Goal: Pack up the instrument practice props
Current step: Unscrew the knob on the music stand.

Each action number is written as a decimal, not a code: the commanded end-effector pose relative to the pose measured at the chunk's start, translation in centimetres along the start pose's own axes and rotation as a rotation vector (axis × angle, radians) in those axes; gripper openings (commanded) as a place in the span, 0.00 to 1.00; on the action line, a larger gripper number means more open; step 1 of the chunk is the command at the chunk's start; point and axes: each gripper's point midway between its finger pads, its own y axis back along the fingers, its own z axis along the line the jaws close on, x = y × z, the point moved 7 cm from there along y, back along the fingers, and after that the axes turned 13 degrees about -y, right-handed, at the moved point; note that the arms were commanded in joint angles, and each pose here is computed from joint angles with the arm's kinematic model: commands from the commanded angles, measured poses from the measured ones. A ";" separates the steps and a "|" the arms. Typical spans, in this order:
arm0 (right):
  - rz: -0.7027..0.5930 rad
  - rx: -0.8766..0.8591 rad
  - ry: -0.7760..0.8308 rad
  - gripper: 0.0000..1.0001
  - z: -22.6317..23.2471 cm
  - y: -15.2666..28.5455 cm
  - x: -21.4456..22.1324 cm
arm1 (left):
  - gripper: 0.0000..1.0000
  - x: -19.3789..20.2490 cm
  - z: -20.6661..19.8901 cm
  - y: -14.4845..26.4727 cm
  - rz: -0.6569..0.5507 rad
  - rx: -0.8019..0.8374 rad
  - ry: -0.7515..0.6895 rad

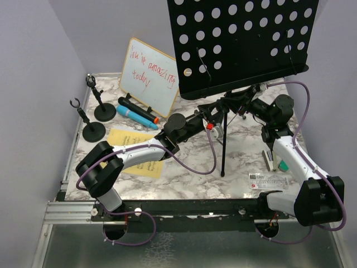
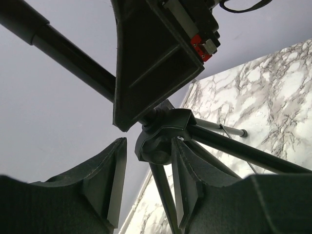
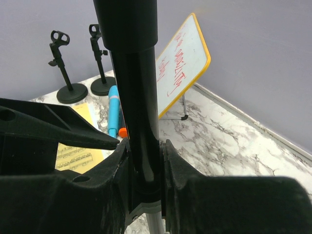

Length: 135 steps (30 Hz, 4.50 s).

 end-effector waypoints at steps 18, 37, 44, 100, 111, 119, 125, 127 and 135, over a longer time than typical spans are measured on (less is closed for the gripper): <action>0.147 -0.029 -0.153 0.01 0.2 0.5 3.7 | 0.18 1.4 -0.9 -1.6 0.093 0.125 -0.077; 0.150 -0.034 -0.158 0.01 0.3 0.6 3.9 | 0.00 0.6 0.9 -2.5 0.200 -0.100 0.661; 0.151 -0.037 -0.160 0.01 0.3 0.6 4.0 | 0.00 0.5 1.5 -2.6 0.212 -0.204 0.945; 0.160 -0.017 -0.154 0.01 0.5 0.8 3.4 | 0.68 -0.8 1.3 4.1 0.001 0.021 0.477; 0.163 -0.022 -0.152 0.01 0.6 0.8 3.3 | 0.69 -1.3 -0.2 1.6 -0.019 0.063 -0.025; 0.164 -0.021 -0.151 0.01 0.6 0.9 3.4 | 0.64 -1.0 0.5 0.2 0.001 0.037 -0.101; 0.165 -0.022 -0.151 0.01 0.6 0.9 3.4 | 0.62 -0.9 1.1 -0.3 0.013 0.011 -0.123; 0.164 -0.023 -0.150 0.01 0.6 0.8 3.3 | 0.61 -0.9 1.1 -0.4 0.009 0.015 -0.124; 0.165 -0.021 -0.150 0.01 0.6 0.8 3.3 | 0.53 -0.4 0.5 -0.7 0.022 0.032 -0.131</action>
